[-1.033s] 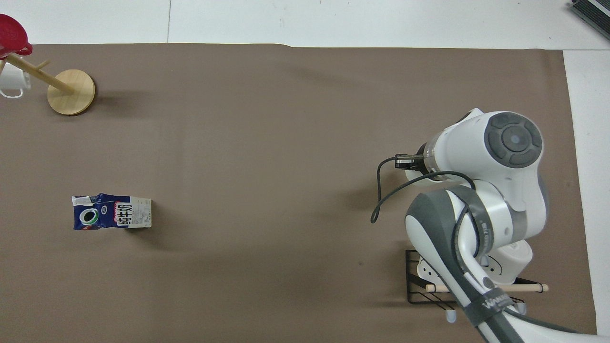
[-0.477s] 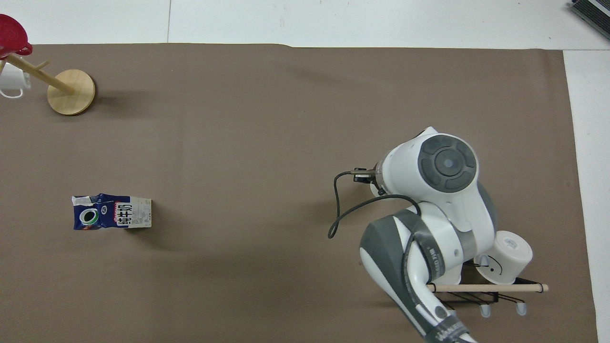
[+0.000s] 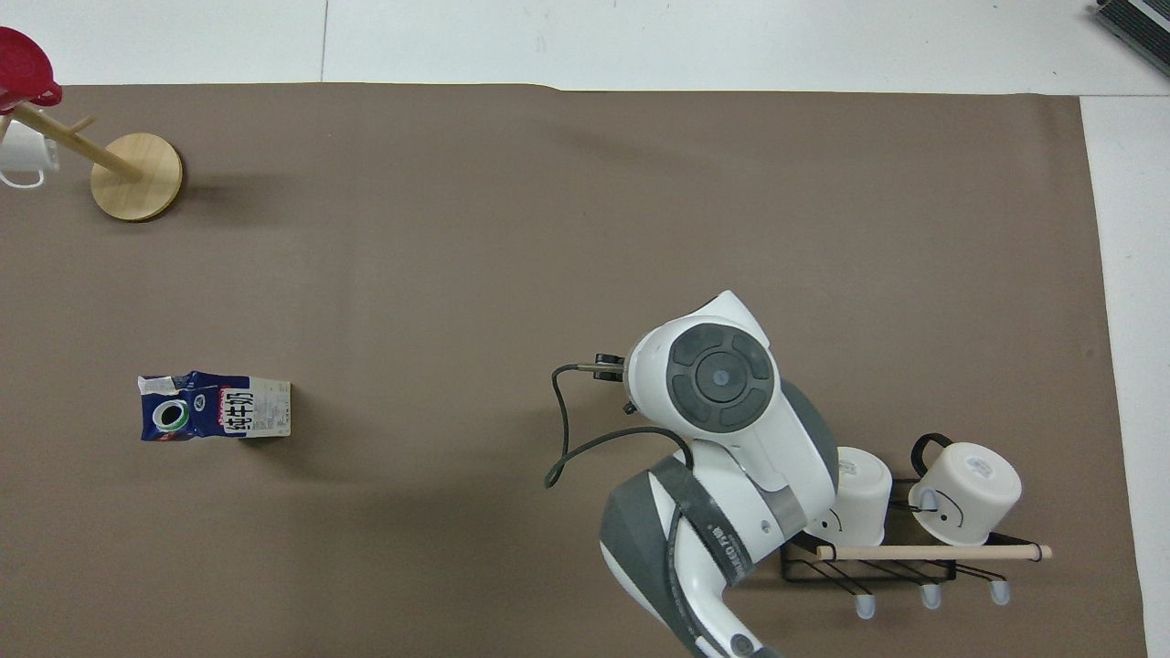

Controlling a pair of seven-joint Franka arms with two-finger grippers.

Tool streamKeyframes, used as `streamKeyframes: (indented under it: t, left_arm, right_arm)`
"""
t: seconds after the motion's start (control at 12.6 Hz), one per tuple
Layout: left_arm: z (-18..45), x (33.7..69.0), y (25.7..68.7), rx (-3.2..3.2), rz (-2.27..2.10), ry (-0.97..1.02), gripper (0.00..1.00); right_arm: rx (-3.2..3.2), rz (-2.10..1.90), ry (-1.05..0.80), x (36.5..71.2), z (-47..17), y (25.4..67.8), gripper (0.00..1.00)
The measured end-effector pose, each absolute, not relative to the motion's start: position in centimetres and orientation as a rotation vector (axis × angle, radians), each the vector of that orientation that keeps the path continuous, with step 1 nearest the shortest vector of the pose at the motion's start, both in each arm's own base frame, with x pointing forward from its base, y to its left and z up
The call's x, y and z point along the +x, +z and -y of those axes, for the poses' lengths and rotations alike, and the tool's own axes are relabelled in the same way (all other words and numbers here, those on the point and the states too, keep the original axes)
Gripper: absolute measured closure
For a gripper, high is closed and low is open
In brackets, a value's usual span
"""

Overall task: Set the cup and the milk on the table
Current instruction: 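Lift the grey mug with the right gripper and carry it toward center, then set the mug down with the right gripper while the left gripper grasps the carton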

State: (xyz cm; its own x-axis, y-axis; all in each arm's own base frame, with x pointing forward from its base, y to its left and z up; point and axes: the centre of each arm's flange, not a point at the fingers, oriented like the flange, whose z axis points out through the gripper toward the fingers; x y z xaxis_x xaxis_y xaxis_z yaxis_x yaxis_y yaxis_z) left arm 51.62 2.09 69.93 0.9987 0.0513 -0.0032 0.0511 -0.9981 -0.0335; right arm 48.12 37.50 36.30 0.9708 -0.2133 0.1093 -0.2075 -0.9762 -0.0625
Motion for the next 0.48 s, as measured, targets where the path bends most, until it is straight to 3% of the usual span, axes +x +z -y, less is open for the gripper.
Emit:
streamKeyframes:
  t: [0.24,0.48]
  left_arm:
    - [-1.2,50.6,67.9,-3.144,0.05,-0.013,0.0]
    - [0.7,48.1,62.8,-3.153,-0.034,-0.031,0.0]
  right_arm:
    - [-3.08,-0.366,-0.198,47.1,-39.5,34.4,0.96]
    - [-3.084,-0.364,-0.202,47.0,-39.7,34.0,0.96]
